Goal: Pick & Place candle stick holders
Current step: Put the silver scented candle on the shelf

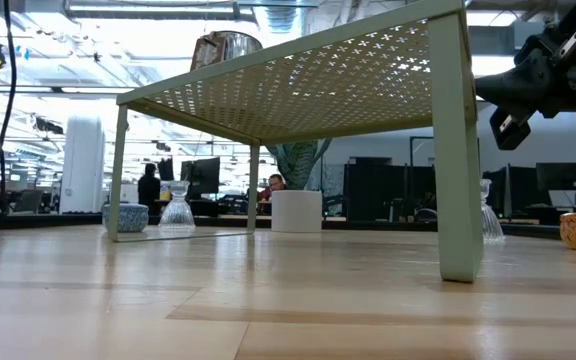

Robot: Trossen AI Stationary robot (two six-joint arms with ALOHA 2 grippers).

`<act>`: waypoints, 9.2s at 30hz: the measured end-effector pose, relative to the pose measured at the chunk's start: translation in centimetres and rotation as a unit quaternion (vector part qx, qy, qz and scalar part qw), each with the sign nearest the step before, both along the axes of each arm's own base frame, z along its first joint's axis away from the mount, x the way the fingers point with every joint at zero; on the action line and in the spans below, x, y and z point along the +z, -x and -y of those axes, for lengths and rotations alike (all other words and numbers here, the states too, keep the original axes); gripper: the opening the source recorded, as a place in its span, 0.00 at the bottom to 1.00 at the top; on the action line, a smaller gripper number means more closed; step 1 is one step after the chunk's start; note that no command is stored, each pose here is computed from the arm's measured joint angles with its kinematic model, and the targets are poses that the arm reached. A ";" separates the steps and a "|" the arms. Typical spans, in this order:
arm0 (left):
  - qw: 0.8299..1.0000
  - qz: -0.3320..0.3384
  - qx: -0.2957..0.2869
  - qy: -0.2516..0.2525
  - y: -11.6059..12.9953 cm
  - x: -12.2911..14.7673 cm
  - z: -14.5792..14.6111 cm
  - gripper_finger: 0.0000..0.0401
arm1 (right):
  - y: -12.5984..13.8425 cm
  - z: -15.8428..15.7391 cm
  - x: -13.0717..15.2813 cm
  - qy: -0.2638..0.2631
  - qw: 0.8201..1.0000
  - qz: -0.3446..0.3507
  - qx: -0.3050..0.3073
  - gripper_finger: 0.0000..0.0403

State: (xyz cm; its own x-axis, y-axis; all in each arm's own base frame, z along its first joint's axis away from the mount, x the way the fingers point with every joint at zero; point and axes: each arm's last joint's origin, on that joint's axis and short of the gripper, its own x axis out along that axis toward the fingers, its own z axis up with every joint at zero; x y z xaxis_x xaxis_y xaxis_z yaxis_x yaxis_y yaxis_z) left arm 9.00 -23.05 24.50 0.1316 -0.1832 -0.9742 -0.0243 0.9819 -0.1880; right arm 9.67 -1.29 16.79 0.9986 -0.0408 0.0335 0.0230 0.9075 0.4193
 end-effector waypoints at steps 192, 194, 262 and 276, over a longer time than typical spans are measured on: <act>0.999 -0.030 -0.038 -0.021 0.0 -4.5 3.4 0.98 | 0.0 0.0 0.0 0.000 1.000 0.000 0.000 0.00; 0.999 -0.028 -0.036 -0.026 0.0 -4.7 3.2 0.98 | 0.0 0.0 0.0 0.000 1.000 0.000 0.000 0.00; 0.994 0.077 0.076 0.018 -3.8 0.1 -2.9 0.88 | 0.0 0.0 0.0 0.000 1.000 0.000 0.000 0.00; 0.953 0.189 0.218 0.098 -5.6 6.0 -9.6 0.88 | 0.0 0.0 0.0 0.000 1.000 0.000 0.000 0.00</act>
State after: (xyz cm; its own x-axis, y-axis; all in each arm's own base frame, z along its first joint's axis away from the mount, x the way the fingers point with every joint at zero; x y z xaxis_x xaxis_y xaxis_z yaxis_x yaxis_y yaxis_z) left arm 14.61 -13.48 30.51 0.5711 -0.2053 -0.7948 -0.3152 0.8392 -0.4432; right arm 9.67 -1.30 16.79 0.9986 -0.0411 0.0330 0.0235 0.9076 0.4192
